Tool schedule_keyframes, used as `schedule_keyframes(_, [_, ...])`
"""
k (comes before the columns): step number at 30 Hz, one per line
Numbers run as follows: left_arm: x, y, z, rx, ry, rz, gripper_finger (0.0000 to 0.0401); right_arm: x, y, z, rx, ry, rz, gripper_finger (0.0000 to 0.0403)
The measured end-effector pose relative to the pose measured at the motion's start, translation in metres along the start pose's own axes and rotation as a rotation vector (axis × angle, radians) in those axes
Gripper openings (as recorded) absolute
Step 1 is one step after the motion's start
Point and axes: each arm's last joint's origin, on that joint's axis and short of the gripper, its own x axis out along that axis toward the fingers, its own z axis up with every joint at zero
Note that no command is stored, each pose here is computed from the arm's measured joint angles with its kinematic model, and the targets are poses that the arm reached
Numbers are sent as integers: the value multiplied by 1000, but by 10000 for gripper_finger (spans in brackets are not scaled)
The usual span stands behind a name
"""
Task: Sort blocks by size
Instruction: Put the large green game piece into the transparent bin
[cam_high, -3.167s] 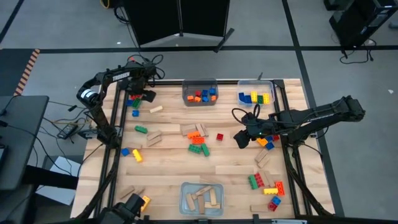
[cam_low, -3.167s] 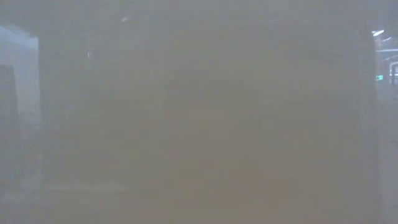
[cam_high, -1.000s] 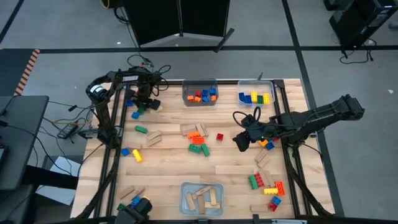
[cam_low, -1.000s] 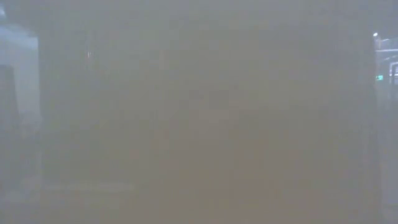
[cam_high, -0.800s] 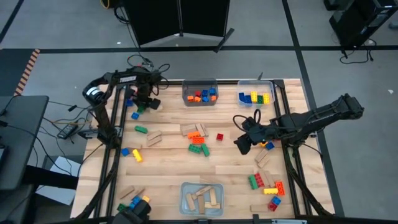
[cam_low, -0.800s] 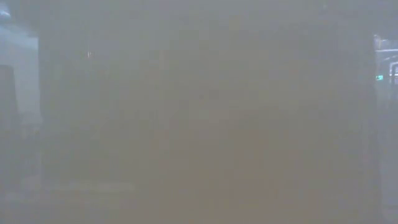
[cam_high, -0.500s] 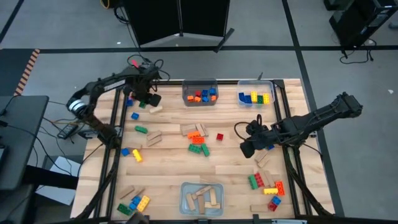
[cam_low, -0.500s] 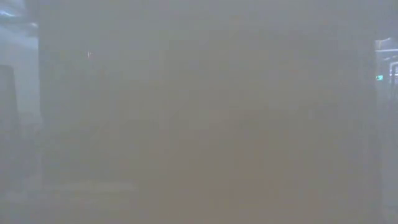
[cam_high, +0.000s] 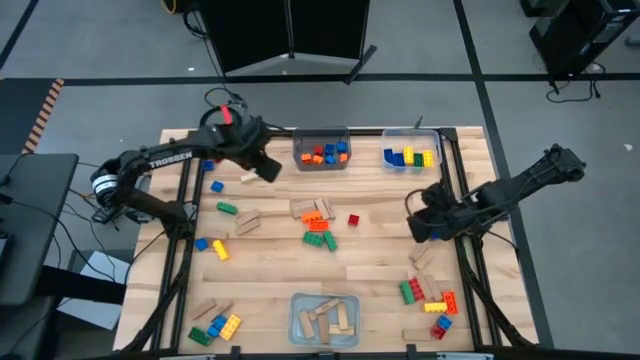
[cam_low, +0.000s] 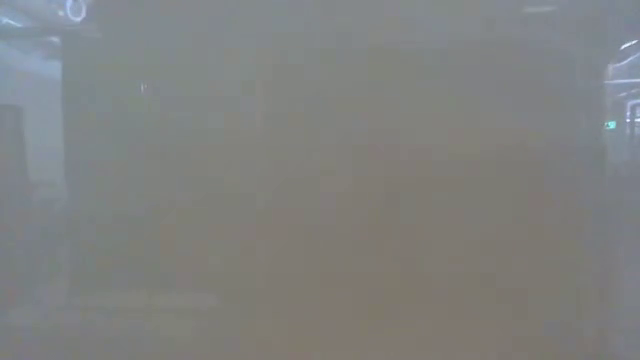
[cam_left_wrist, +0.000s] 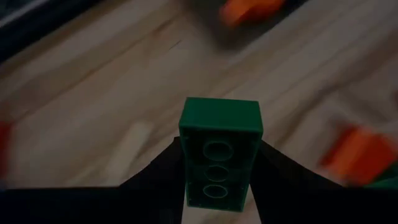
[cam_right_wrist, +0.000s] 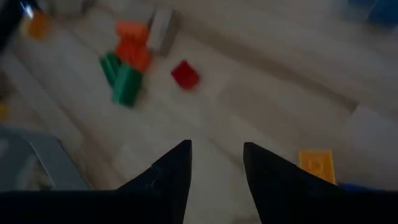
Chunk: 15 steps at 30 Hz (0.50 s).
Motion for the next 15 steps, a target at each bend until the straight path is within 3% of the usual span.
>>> schedule_keyframes(7, [-7,-37,16,-43,-266,-212,152,4,9,8,24,-248,-6,160])
schedule_keyframes(15, [-13,-59,29,-74,-436,-366,155,33,40,18,-219,-402,-59,172])
